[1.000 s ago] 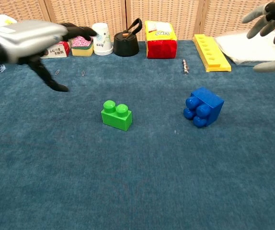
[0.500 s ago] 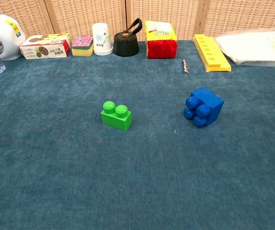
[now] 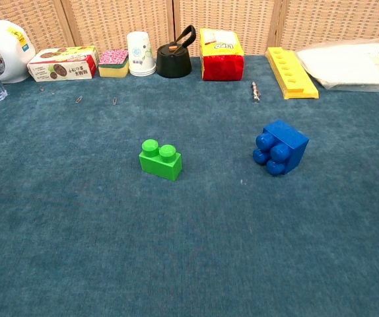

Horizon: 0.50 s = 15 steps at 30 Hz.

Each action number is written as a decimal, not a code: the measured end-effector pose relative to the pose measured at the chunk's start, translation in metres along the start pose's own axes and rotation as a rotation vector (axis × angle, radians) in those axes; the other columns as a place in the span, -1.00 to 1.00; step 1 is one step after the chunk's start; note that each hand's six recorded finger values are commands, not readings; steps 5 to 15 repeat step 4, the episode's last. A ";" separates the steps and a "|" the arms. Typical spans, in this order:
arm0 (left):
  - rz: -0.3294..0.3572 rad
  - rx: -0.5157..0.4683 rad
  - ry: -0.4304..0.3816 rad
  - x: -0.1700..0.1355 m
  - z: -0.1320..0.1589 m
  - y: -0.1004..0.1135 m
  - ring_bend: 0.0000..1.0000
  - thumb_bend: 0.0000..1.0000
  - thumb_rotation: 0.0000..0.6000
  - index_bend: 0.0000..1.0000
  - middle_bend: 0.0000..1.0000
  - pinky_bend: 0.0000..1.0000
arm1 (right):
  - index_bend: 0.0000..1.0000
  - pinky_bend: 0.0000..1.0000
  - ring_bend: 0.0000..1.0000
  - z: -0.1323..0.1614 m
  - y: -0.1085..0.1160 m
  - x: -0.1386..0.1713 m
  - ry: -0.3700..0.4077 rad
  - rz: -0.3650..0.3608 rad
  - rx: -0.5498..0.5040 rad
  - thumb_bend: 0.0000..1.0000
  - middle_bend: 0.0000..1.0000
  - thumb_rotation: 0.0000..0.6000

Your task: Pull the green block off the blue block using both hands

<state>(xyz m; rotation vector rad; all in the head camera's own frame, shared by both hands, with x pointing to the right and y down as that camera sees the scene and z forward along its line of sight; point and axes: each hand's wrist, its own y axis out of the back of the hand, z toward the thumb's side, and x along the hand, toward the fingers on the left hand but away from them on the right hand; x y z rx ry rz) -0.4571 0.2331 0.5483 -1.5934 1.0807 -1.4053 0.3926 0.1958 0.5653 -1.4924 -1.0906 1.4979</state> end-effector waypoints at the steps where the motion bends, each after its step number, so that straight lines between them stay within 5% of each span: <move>1: 0.002 -0.002 0.010 -0.002 -0.003 0.000 -0.92 -0.75 1.00 -0.86 -0.72 -0.63 | -0.44 -0.37 -0.45 -0.003 0.000 0.003 -0.008 0.000 0.003 -0.57 -0.32 0.48; 15: 0.014 -0.004 0.027 -0.003 -0.007 0.003 -0.92 -0.75 1.00 -0.86 -0.72 -0.63 | -0.43 -0.37 -0.45 -0.007 0.001 0.007 -0.017 0.001 0.004 -0.57 -0.32 0.48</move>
